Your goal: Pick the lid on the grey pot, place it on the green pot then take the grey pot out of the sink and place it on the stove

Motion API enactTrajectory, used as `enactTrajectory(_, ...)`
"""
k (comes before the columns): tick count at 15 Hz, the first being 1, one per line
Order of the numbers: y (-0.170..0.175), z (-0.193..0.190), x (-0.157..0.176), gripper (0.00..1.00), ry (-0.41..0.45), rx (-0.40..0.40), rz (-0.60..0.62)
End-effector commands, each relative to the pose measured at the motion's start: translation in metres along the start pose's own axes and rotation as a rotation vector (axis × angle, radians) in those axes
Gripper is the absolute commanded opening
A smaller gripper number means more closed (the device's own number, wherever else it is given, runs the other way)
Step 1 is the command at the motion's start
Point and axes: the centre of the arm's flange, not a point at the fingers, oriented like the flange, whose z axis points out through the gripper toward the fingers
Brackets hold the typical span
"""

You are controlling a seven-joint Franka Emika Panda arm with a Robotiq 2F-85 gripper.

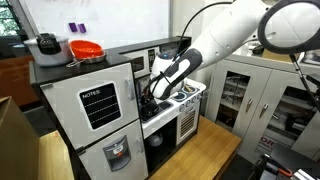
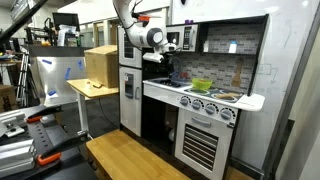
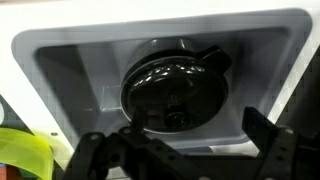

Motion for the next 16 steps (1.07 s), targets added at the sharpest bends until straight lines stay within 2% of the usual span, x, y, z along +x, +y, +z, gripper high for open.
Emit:
enactTrajectory(1, 0.005, 0.013, 0.014, 1.00, 0.037, -0.004, 0.003)
enactTrajectory(12, 0.007, 0.045, 0.030, 1.00, 0.018, 0.003, 0.003)
enactTrajectory(13, 0.008, 0.047, 0.031, 0.75, 0.023, 0.003, 0.007)
enactTrajectory(14, 0.009, 0.048, 0.031, 0.73, 0.025, 0.002, 0.009)
enactTrajectory(16, 0.010, 0.045, 0.031, 0.59, 0.030, -0.010, 0.017)
